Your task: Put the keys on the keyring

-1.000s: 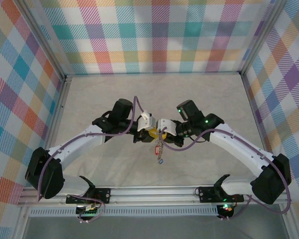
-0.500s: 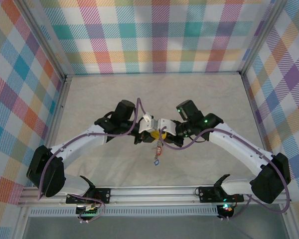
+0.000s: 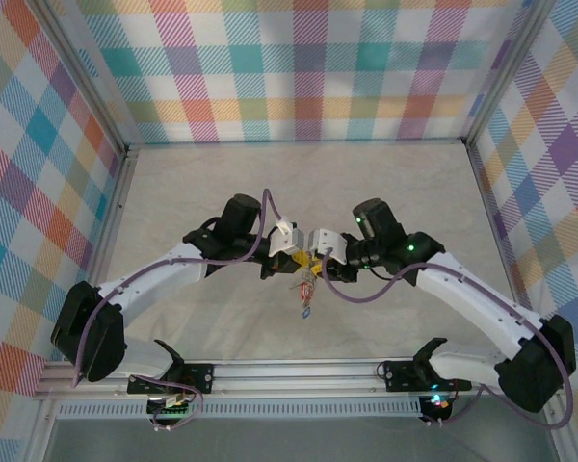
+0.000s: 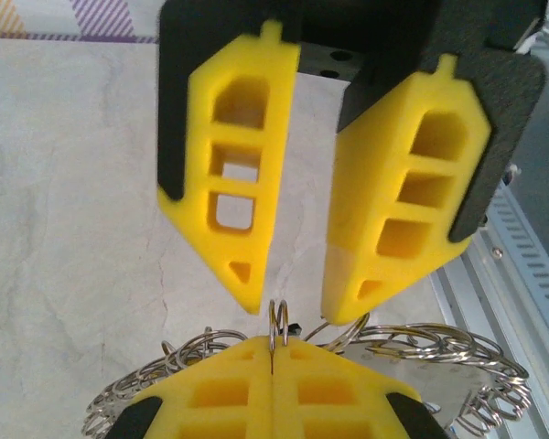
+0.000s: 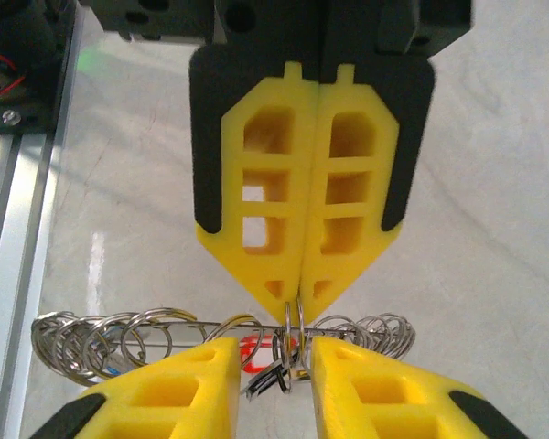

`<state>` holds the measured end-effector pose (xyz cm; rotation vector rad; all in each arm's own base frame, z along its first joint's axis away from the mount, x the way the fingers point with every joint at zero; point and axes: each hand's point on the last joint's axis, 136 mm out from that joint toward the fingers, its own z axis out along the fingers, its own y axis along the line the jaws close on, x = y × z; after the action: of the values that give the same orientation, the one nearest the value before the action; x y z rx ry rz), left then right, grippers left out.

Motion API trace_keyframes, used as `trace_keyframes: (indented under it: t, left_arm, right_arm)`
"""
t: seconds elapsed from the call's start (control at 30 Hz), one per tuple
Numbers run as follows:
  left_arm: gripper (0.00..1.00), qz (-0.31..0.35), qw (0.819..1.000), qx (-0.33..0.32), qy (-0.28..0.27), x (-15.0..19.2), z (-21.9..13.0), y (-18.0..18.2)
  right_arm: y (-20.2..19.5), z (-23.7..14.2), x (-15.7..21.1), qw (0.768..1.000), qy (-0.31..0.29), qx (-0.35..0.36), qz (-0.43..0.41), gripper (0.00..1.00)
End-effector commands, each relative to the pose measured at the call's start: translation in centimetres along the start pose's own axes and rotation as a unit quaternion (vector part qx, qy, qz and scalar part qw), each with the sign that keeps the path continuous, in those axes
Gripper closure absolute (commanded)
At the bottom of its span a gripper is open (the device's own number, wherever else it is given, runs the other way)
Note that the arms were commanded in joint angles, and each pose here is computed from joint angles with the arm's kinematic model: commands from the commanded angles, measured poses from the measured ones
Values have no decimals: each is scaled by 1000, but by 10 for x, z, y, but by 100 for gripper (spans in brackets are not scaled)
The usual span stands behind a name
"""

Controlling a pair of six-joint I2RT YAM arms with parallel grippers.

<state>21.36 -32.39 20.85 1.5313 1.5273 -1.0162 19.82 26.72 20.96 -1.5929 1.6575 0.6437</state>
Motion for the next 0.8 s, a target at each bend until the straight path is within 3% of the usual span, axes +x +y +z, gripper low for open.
trace_keyframes:
  t: [0.0, 0.23, 0.5, 0.77]
  left_arm:
    - [100, 18, 998, 0, -52, -26, -9, -3]
    - [100, 25, 997, 2, -67, -31, -12, -6]
    - [100, 24, 997, -2, -78, -35, -13, -4]
    - [100, 15, 996, -9, -91, -37, -10, 0]
  right_arm:
    - [-3, -4, -10, 999, -41, 16, -1, 73]
    - [-4, -5, -3, 998, -44, 33, 6, 74]
    - [-7, 0, -8, 998, -57, 29, 6, 86]
    - [-9, -4, -26, 994, -101, 32, -2, 86]
